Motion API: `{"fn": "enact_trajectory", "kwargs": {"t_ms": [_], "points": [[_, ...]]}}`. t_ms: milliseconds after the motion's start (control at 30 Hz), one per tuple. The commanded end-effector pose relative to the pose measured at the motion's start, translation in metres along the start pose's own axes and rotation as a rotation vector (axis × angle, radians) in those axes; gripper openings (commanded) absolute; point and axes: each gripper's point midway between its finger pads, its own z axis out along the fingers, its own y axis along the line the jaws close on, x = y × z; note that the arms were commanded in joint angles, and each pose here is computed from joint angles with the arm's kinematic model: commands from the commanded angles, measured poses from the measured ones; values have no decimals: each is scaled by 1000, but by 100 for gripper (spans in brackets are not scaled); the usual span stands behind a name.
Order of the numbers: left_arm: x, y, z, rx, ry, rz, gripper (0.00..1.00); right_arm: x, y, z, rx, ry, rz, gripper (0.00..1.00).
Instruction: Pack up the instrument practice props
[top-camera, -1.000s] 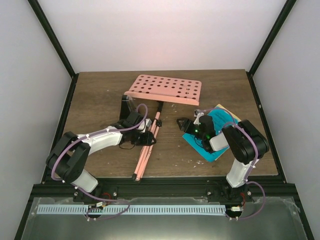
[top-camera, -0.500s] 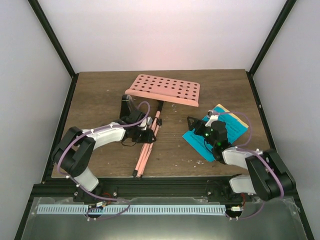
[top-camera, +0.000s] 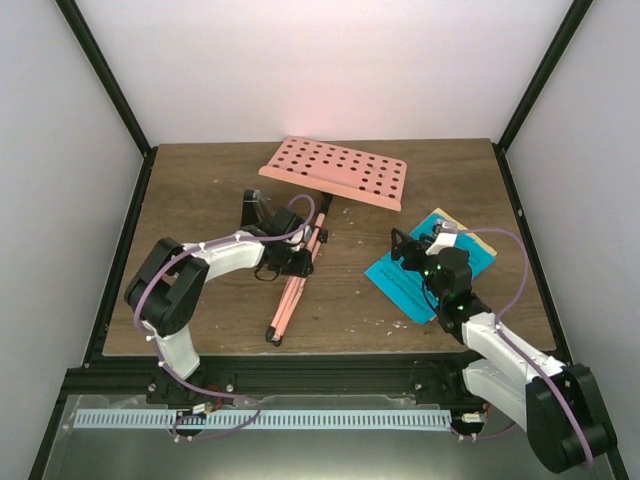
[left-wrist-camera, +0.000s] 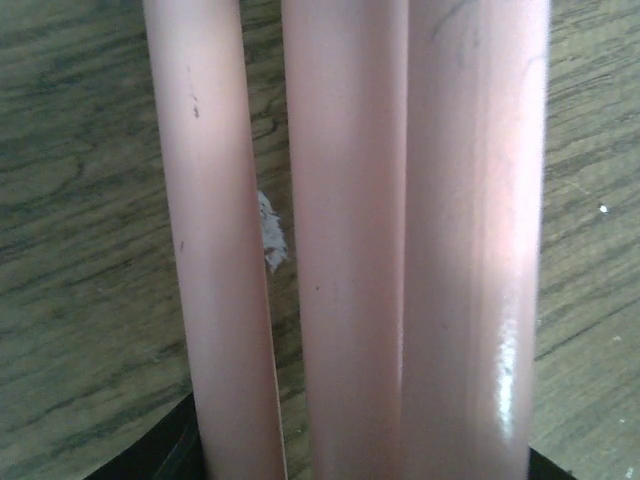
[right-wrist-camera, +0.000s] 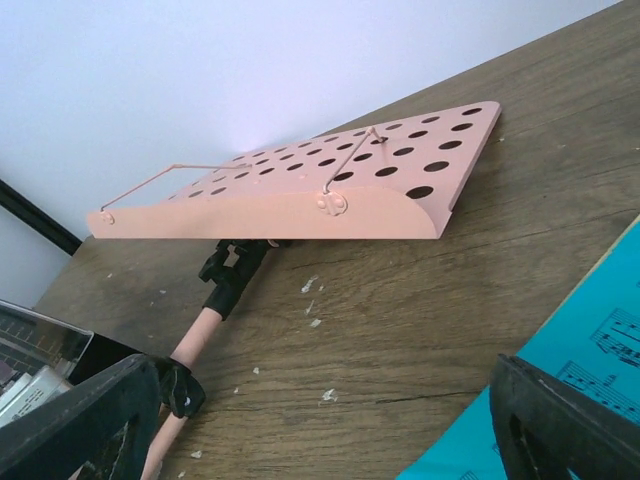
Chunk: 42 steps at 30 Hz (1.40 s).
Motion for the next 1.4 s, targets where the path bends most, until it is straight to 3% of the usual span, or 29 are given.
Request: {"fn": "enact_trajectory", "kwargs": {"t_ms": [0,333,1033,1200,1367], "points": [[-65,-16,-24,-31,-228,135,24,2,-16,-6,70,-4,-21,91],[-56,-10,-9,-137,-181,182,39,3,-17,-7,74,-7,-18,91],[-51,-11,-4,-163,-166,179,60,1,-18,-10,76,-19,-26,92],[-59,-28,-21,-98,-206,193,70,-9,1,-8,2,-22,-98,93],[-84,-85,-79,113,-324,292,79,-36,34,-1,-82,2,-197,98]]}}
